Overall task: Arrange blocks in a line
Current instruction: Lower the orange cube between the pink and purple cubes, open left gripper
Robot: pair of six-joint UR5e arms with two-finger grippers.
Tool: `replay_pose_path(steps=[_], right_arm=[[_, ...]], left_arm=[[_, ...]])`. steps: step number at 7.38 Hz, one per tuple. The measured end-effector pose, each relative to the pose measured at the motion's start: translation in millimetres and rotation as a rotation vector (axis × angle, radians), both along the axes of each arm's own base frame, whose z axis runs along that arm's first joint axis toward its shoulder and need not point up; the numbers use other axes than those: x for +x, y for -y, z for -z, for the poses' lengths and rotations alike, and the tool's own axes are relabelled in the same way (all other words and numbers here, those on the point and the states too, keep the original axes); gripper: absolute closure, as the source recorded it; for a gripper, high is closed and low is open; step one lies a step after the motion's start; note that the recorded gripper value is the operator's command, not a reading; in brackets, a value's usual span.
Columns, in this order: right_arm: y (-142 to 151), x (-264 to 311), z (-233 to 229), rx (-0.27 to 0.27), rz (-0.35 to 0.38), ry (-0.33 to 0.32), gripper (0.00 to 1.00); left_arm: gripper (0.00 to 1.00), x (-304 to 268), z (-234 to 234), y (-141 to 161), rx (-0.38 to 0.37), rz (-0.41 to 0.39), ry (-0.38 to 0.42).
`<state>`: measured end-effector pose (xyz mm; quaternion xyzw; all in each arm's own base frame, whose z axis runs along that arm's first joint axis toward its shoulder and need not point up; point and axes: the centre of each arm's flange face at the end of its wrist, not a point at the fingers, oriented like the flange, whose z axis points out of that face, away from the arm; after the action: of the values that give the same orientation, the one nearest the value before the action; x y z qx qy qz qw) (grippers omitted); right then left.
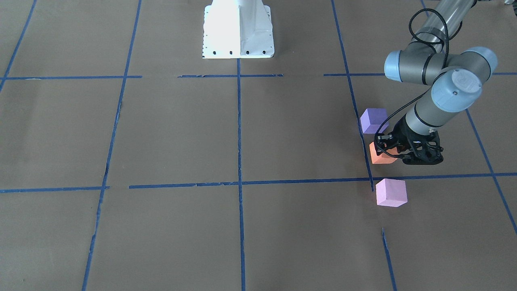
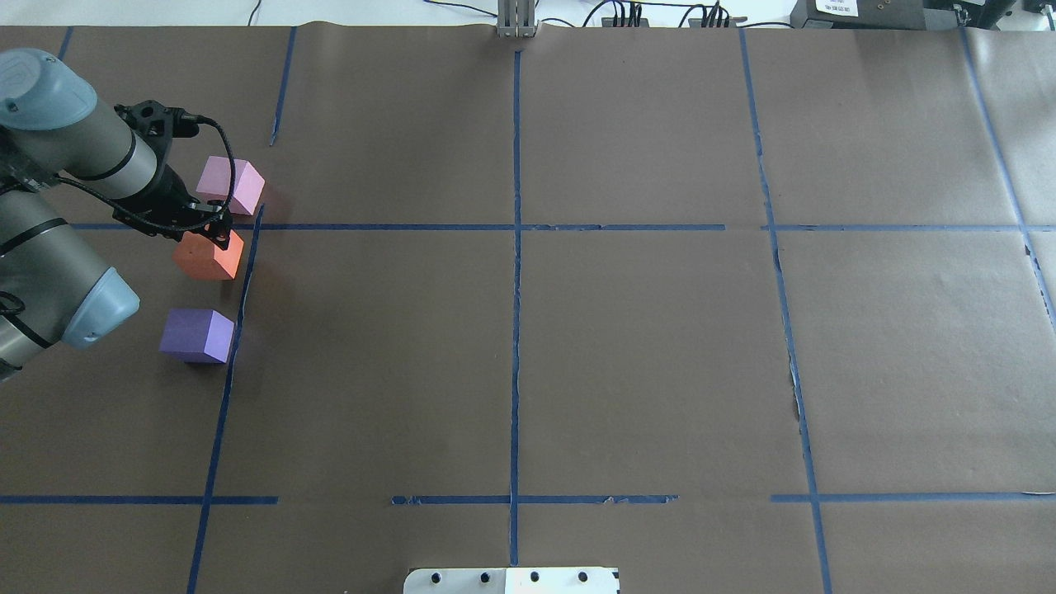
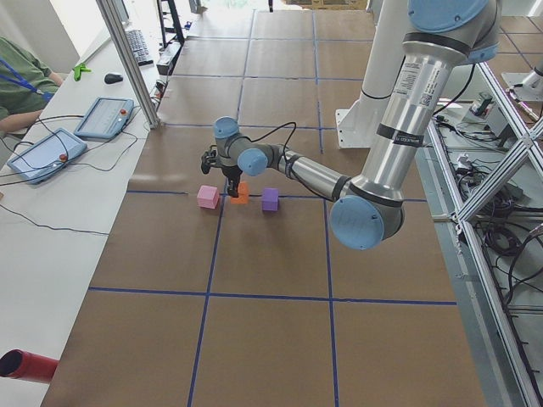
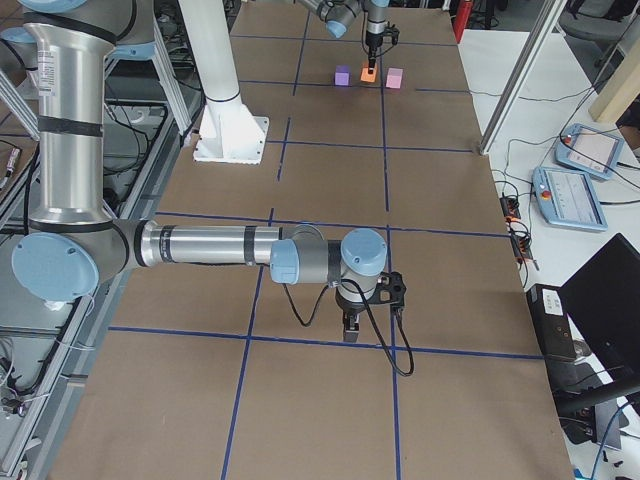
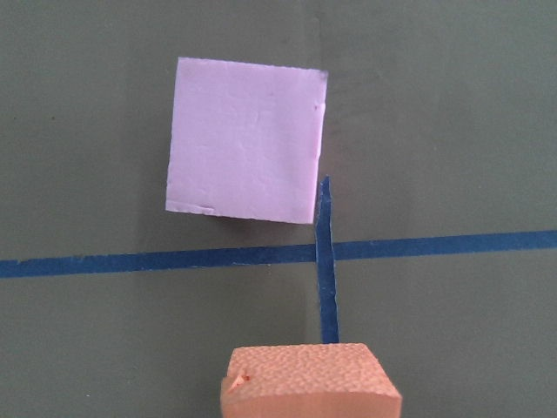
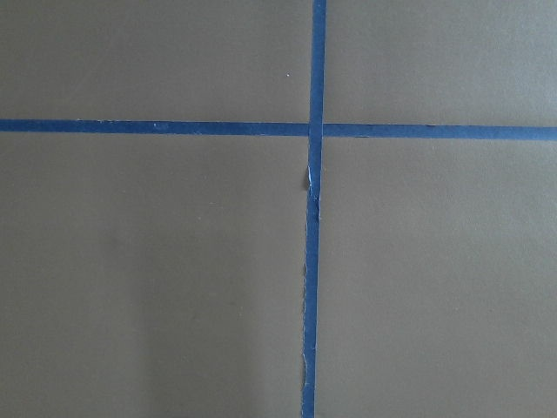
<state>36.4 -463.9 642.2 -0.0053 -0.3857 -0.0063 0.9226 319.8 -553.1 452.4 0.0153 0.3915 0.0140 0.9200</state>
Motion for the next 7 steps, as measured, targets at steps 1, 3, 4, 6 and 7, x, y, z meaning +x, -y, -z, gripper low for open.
replay_pose_path(steps=[1,3,4,6,7], right_arm=[[0.0,0.1,-0.1,0.000,0.000,0.000,0.00],[0.0,0.3,0.0,0.000,-0.001,0.000,0.00],[0.0,0.3,0.0,0.000,-0.001,0.000,0.00],[0.0,0.2,0.0,0.000,0.000,0.000,0.00],[0.0,0.1,0.0,0.000,0.000,0.000,0.00]], left_arm=[[0.88,0.1,-2.2,0.4,-0.005,0.002,0.002],[0.00,0.3,-4.7,0.7,-0.008,0.000,0.004],[0.00,1.2,-6.2,0.6,-0.007,-0.003,0.005],[0.00,2.1,-6.3,0.8,-0.003,-0.005,0.007],[0.00,2.3,-5.6,0.8,-0.001,-0.006,0.007]])
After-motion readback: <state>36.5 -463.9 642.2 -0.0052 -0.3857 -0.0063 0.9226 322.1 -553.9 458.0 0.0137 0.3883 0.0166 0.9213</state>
